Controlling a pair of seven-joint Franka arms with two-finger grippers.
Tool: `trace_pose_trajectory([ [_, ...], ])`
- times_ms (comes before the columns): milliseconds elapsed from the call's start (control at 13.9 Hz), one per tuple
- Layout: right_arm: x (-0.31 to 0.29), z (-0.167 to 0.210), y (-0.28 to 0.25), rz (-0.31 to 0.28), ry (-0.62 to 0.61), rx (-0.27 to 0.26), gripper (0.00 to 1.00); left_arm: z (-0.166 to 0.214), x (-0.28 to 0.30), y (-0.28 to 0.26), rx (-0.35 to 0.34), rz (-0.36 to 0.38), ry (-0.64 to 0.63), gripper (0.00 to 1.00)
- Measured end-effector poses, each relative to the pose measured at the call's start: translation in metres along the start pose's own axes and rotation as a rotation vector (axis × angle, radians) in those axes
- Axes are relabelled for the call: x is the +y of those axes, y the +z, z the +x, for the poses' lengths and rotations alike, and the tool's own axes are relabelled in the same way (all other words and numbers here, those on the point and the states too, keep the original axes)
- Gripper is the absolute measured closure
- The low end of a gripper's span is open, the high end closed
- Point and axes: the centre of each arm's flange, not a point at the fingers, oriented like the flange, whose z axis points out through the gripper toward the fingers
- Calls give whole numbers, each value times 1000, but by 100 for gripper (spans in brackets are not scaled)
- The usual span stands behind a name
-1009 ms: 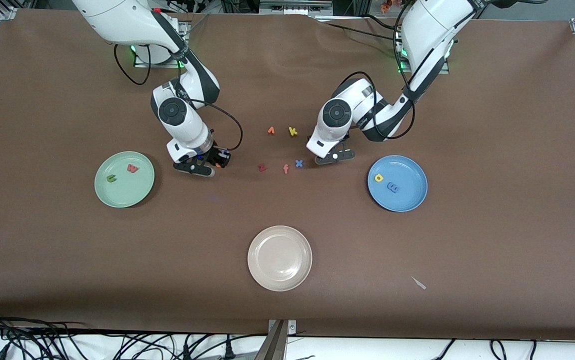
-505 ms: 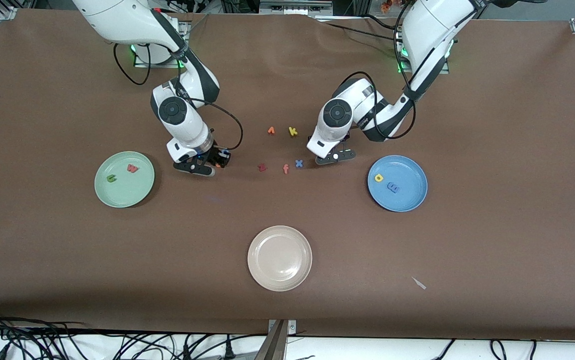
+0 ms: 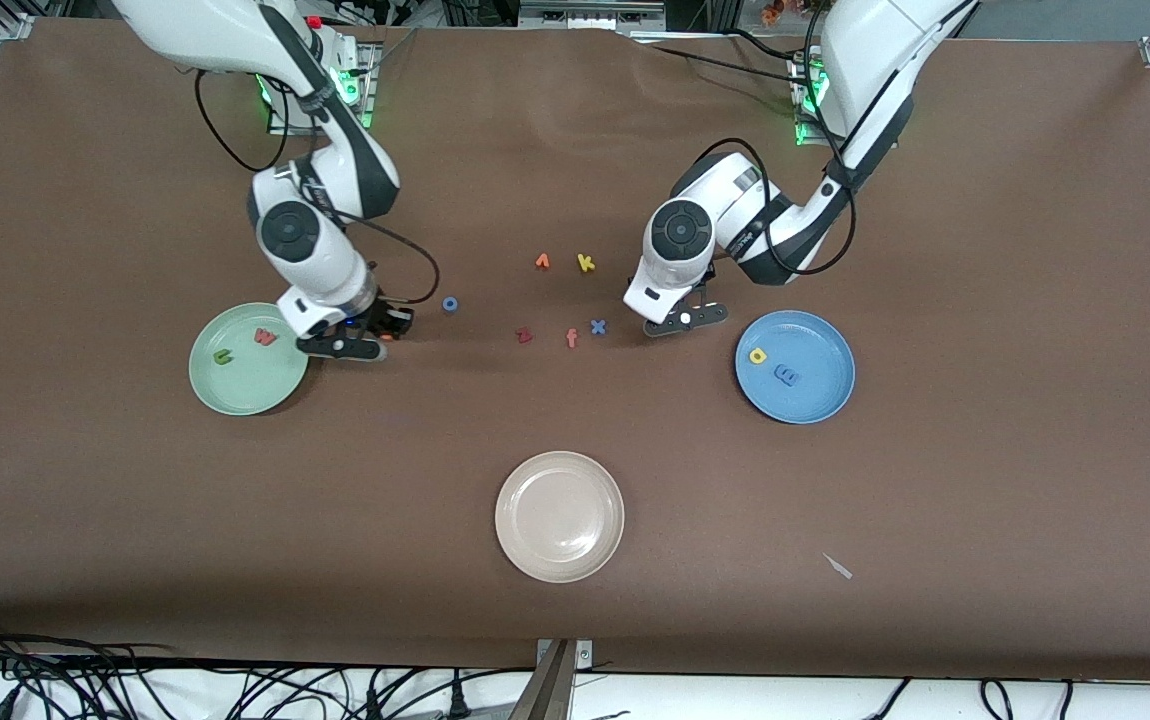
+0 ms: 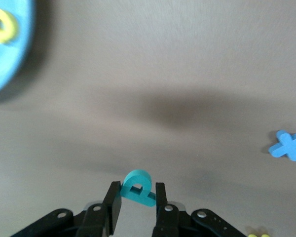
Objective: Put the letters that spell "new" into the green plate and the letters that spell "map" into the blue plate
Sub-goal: 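Drop the p on the blue plate while the right gripper drops the e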
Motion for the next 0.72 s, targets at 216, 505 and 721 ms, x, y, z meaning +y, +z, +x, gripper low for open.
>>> trace_pose_trajectory([
  [216,51,17,-28,-16,-85,-11,70,12,-8,-25,-1,52,47,67],
  [505,119,33,-38,-37,-210,-15,70,53,-42,-46,7,95,140,67],
  [721,166,40,-38,-43,-270,-19,71,92,-85,-50,19,113,222,67],
])
